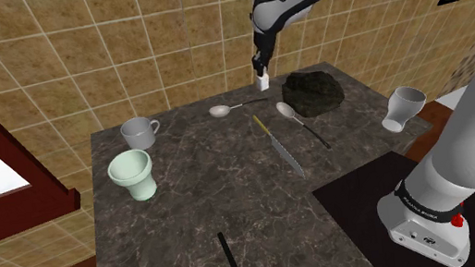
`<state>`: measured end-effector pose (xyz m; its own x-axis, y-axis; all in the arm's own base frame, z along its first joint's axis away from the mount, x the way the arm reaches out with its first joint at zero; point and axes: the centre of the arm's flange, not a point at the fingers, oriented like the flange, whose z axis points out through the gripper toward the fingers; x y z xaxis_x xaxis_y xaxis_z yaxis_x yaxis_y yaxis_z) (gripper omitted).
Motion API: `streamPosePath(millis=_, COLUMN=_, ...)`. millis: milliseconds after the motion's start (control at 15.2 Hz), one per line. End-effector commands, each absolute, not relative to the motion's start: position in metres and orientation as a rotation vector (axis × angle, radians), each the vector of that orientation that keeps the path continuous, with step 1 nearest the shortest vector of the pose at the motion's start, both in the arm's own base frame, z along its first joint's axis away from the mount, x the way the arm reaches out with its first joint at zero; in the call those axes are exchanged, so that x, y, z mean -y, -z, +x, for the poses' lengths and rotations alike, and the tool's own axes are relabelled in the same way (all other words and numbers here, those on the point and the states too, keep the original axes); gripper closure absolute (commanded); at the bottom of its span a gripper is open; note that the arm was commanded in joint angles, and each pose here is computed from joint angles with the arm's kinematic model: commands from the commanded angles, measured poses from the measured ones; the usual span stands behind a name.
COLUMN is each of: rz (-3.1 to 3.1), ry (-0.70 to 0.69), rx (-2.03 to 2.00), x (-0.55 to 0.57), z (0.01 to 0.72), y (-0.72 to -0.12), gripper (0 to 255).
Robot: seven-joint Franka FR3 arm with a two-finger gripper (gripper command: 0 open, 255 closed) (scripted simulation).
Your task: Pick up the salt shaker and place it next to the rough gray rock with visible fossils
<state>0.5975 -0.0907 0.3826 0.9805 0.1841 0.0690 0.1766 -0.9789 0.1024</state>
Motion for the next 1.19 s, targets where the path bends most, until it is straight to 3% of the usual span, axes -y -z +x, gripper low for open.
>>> streamPosePath(millis=0, rz=3.031, ry=-0.120, rx=-0.277, x=0.092, z=0.599, y=-0.372, gripper=255)
streamPosePath(millis=1122, rz=3.031, ry=-0.120, rx=-0.277, x=0.092, z=0.599, y=-0.296, gripper=255)
